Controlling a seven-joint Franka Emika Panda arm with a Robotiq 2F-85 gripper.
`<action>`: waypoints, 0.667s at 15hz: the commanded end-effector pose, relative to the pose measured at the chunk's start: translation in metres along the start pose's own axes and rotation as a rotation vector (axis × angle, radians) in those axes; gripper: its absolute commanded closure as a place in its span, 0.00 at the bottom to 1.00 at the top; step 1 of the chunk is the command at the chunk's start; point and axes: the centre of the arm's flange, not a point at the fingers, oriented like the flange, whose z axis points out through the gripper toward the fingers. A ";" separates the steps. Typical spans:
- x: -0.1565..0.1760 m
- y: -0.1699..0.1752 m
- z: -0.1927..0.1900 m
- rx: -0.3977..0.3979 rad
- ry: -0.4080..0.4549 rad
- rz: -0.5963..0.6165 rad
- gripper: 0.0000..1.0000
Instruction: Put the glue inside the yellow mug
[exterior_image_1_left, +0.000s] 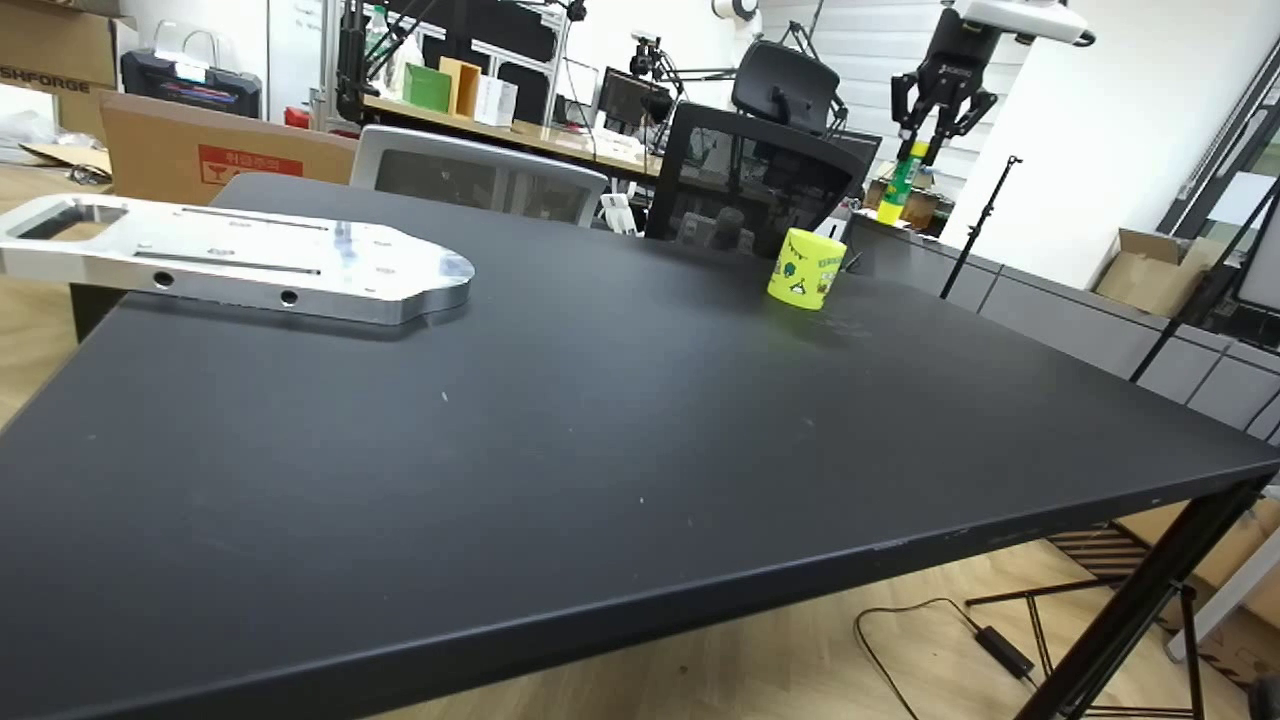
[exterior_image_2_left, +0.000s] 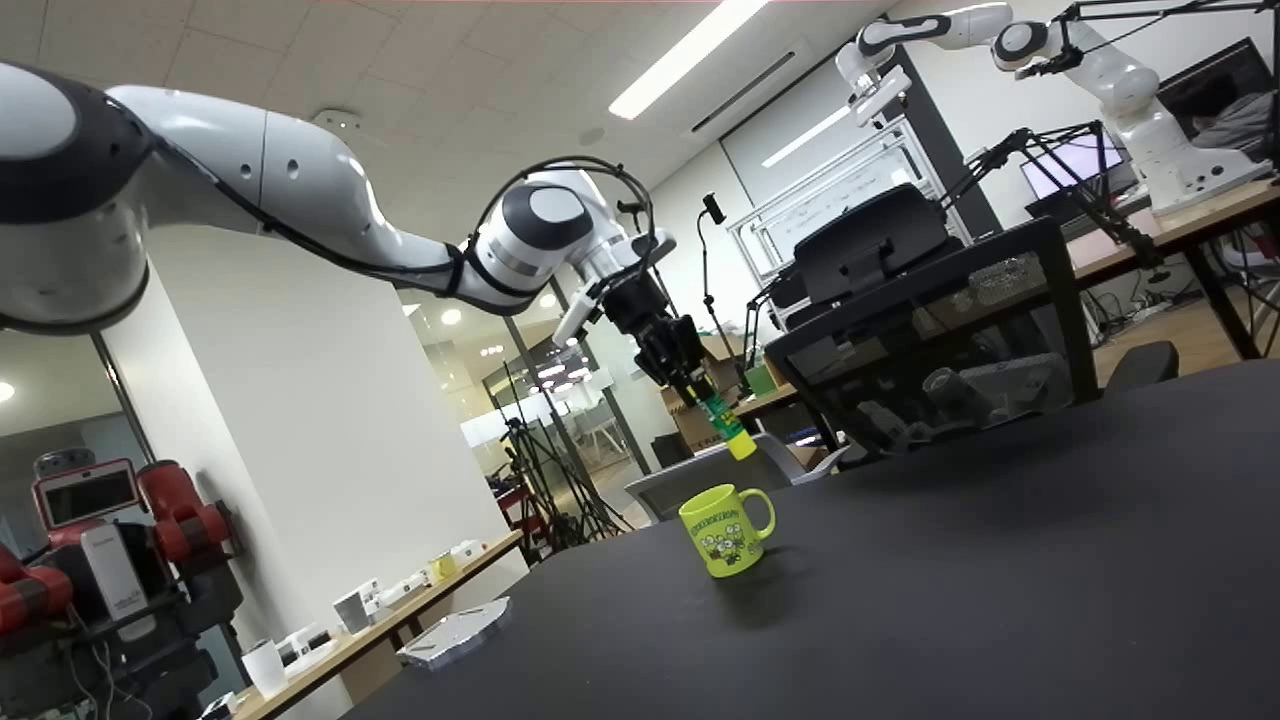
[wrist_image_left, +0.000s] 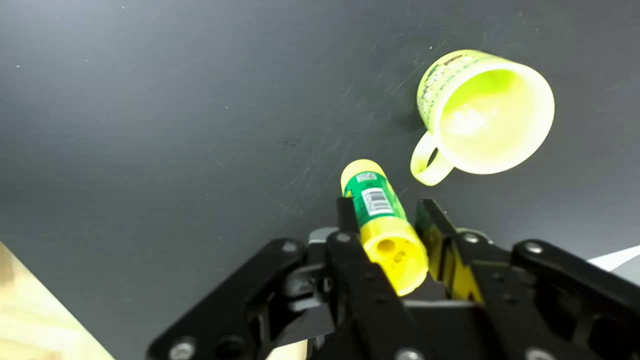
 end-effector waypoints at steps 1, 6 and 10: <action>0.022 -0.040 0.001 -0.004 -0.039 -0.021 0.91; 0.023 -0.067 0.014 0.064 -0.033 -0.051 0.91; 0.025 -0.075 0.027 0.114 -0.063 -0.047 0.91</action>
